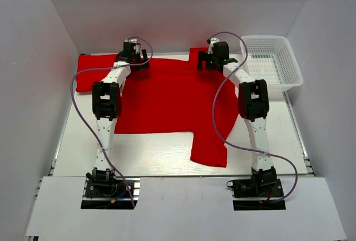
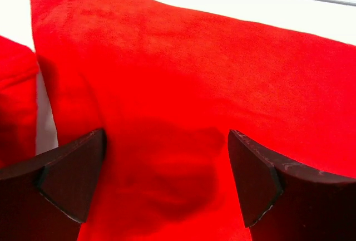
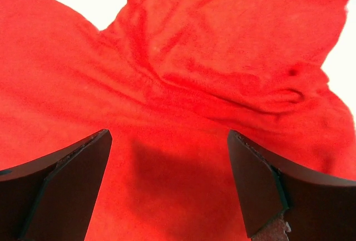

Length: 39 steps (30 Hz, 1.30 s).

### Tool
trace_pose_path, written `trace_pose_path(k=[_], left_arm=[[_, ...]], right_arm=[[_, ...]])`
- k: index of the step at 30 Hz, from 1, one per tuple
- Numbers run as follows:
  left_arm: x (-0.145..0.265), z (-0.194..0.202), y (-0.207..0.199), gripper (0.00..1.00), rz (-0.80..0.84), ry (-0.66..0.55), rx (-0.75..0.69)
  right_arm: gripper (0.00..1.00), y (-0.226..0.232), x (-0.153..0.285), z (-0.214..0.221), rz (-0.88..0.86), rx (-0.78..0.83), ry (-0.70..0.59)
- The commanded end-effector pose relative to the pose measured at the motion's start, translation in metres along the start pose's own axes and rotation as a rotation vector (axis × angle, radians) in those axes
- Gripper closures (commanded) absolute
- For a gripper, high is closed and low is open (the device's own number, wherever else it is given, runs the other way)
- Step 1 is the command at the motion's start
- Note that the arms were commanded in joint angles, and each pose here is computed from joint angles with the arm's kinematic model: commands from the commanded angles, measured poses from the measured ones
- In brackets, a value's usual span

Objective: Fold and stack the t-shirts
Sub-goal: Flatten out the tshirt, then grap the side of the flattened tshirt closest away from the robot with both arms

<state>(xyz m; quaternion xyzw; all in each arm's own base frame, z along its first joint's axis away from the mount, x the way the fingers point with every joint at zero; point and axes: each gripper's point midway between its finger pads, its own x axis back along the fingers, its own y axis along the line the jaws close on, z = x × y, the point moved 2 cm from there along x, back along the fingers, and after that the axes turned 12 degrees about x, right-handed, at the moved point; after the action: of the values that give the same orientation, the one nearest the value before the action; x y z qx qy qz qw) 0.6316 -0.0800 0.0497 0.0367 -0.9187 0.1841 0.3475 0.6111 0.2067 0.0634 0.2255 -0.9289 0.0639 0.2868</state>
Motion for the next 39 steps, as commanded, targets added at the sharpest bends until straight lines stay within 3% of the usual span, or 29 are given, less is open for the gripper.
trace_pose_path(k=[1,4,5,6,7,8,9,10,12,13,15,16,19,23,27,33,39], left_arm=[[0.072,-0.073,-0.049,0.0,0.151,-0.134,-0.046],[0.112,-0.083,-0.058,0.0,0.156,-0.129,-0.062],[0.122,-0.082,-0.057,0.0,0.155,-0.126,-0.062],[0.134,-0.078,-0.056,0.0,0.152,-0.119,-0.052],[0.158,-0.069,-0.049,0.0,0.138,-0.111,-0.042],[0.171,-0.062,-0.049,0.0,0.131,-0.108,-0.022],[0.182,-0.055,-0.044,0.0,0.122,-0.107,-0.001],[0.206,-0.036,-0.034,0.0,0.112,-0.082,0.021],[0.227,-0.013,-0.022,0.0,0.08,-0.056,0.116],[0.228,0.025,-0.004,0.0,0.038,0.017,0.136],[0.256,0.065,0.013,0.0,0.016,0.07,0.202],[0.265,0.078,0.022,0.0,-0.014,0.083,0.234],[0.292,0.121,0.061,0.0,-0.157,0.1,0.35],[0.319,0.176,0.107,0.0,-0.35,0.151,0.385],[0.33,0.204,0.132,0.0,-0.458,0.151,0.422],[0.317,0.187,0.129,0.0,-0.415,0.055,0.479],[0.293,0.197,0.139,0.0,-0.47,0.096,0.495]], right_arm=[[0.1,0.002,0.069,-0.097,0.007,0.12,-0.176],[0.1,0.014,0.125,-0.124,-0.015,0.129,-0.215],[0.1,0.019,0.12,-0.082,-0.038,0.108,-0.12],[0.1,0.028,0.159,-0.111,-0.053,0.114,-0.202],[0.1,0.039,0.152,-0.051,-0.097,0.085,-0.081],[0.1,0.043,0.159,-0.049,-0.105,0.091,-0.1],[0.1,0.054,0.194,-0.073,-0.114,0.102,-0.181],[0.1,0.065,0.191,-0.025,-0.138,0.084,-0.079],[0.1,0.077,0.223,-0.027,-0.142,0.083,-0.096],[0.1,0.086,0.224,0.016,-0.159,0.057,0.011],[0.1,0.101,0.241,0.029,-0.173,0.05,0.024],[0.1,0.106,0.248,0.065,-0.162,0.0,0.092],[0.1,0.115,0.279,0.094,-0.136,-0.067,0.111],[0.1,0.124,0.308,0.121,-0.135,-0.117,0.139],[0.1,0.129,0.33,0.15,-0.127,-0.174,0.169],[0.1,0.134,0.347,0.186,-0.144,-0.183,0.306],[0.1,0.13,0.352,0.186,-0.125,-0.177,0.317]])
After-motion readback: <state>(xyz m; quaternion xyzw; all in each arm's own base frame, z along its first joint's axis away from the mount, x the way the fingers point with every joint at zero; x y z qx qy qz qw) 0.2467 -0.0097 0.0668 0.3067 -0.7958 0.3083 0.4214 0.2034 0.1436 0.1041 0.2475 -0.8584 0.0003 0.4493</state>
